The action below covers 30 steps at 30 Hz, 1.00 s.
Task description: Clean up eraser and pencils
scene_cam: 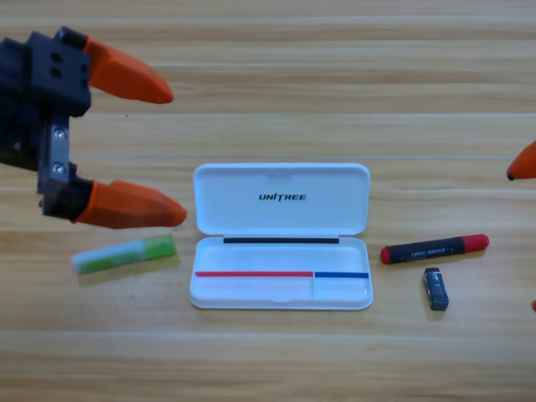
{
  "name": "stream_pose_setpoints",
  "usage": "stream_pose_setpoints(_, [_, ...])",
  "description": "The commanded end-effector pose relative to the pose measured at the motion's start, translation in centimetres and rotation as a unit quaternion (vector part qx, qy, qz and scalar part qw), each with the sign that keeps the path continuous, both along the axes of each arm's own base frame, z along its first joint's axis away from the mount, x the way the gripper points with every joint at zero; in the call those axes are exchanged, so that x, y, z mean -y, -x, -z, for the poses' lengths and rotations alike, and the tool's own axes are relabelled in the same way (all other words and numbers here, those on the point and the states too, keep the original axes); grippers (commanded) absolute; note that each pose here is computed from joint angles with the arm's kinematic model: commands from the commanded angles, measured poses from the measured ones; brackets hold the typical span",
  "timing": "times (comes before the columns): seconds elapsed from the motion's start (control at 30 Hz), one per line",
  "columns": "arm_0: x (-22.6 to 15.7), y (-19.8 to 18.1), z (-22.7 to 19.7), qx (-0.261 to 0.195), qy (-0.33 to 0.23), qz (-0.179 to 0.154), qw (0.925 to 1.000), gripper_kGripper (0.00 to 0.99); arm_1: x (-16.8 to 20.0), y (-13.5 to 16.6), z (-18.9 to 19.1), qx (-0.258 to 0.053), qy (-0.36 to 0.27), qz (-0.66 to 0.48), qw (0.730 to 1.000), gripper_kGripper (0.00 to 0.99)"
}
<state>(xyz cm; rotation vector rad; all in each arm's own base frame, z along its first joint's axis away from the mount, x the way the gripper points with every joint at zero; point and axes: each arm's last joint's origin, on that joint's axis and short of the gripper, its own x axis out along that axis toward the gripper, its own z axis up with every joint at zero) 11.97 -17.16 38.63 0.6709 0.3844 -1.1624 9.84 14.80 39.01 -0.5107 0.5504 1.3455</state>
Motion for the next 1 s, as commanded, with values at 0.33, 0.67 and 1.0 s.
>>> stream_pose_setpoints(0.33, [0.4, 0.3, 1.6, -0.015, -0.025, 0.017, 0.9994, 0.989, -0.3, 0.3, 1.3, -0.019, 0.011, -0.008, 1.000, 0.988])
stream_pose_setpoints(0.67, [0.6, -0.7, 1.8, 0.023, -0.061, -0.031, 0.9974, 0.989, -0.4, -1.3, 2.3, -0.018, 0.044, 0.105, 0.993, 0.989])
stream_pose_setpoints(1.0, [1.7, -6.4, 4.3, 0.044, -0.208, -0.133, 0.9680, 0.983, -3.6, -6.8, 4.1, -0.057, 0.132, 0.348, 0.926, 0.986])
